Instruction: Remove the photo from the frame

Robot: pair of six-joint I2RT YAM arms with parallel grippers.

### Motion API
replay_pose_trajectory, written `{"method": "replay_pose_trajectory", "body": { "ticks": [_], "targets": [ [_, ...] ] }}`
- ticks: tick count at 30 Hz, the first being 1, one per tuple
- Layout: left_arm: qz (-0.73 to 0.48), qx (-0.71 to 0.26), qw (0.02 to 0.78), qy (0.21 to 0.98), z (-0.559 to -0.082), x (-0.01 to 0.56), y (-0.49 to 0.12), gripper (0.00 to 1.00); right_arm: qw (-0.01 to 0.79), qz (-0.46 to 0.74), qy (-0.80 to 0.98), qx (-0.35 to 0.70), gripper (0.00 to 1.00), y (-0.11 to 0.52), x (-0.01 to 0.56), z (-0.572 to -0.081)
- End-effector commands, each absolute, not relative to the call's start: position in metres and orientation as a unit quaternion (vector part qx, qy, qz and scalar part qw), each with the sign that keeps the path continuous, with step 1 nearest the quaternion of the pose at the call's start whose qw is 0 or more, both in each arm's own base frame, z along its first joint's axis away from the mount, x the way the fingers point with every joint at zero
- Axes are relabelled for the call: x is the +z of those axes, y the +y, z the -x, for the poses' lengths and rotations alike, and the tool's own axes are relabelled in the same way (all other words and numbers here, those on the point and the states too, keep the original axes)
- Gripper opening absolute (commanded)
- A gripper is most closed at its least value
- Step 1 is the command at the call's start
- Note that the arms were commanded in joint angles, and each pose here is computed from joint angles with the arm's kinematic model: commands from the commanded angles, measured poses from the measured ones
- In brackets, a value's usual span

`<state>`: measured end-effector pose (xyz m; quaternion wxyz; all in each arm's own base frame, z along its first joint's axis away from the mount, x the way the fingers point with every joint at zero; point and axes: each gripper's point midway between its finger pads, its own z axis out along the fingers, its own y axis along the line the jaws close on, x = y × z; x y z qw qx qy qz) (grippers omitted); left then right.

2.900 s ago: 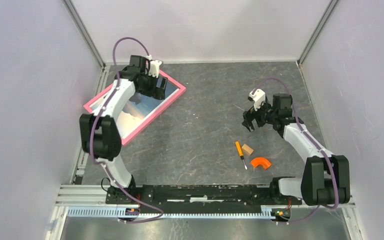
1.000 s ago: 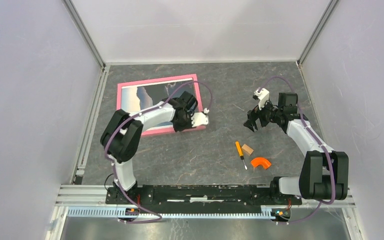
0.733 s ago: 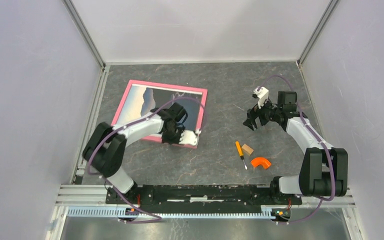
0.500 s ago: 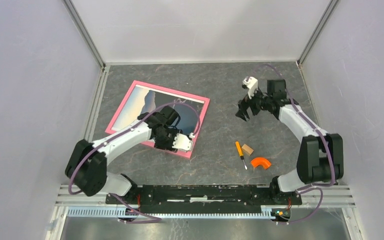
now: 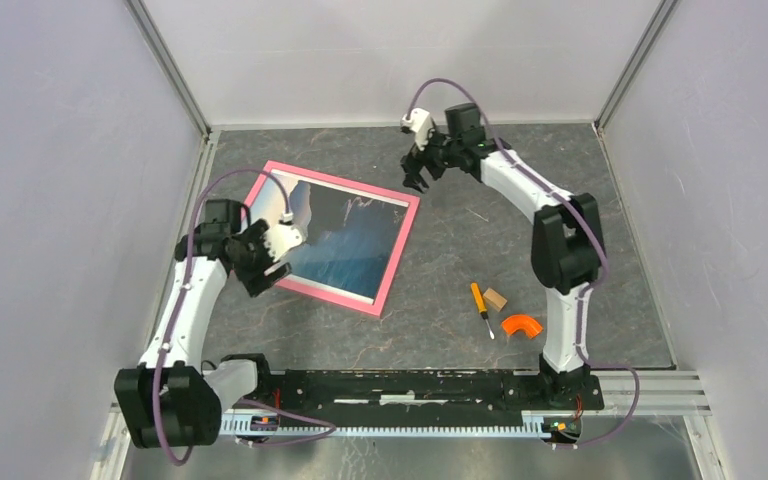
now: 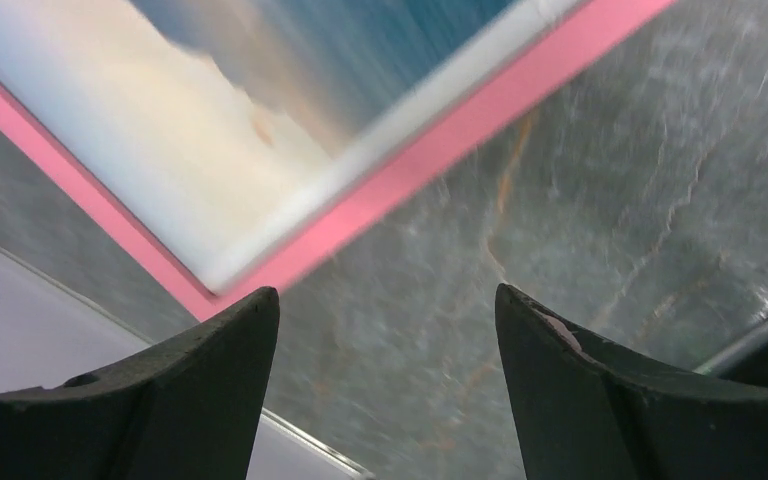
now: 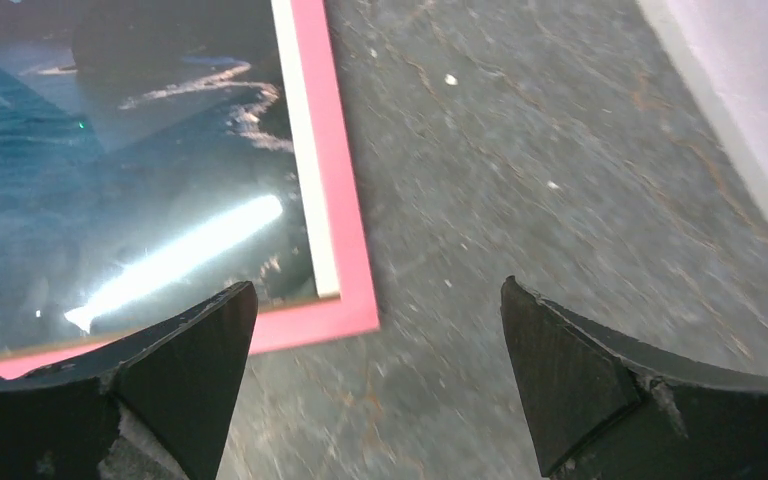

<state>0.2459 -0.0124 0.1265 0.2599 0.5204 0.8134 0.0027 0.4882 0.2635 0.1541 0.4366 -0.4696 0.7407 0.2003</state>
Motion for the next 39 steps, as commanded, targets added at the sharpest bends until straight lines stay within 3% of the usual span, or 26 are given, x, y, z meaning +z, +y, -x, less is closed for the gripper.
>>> {"method": "replay_pose_trajectory", "body": {
  "ticks": [1,14,22,39],
  "targets": [
    [-0.464,-0.014,0.221,0.858,-0.213,0.097,0.014,0.84,0.431,0.457,0.748,0.214,0.98,0.298,0.136,-0.501],
    [-0.389,-0.004,0.206,0.898,-0.238,0.042,0.044,0.84,0.396,0.435,0.773,0.238,0.98,0.332,0.068,-0.518],
    [-0.354,-0.024,0.207,0.912,-0.264,0.025,0.044,0.82,0.298,0.454,0.796,0.266,0.96,0.307,0.023,-0.456],
    [-0.322,-0.061,0.264,0.907,-0.364,0.033,0.011,0.81,0.188,0.456,0.805,0.329,0.9,0.241,0.021,-0.307]
  ]
}}
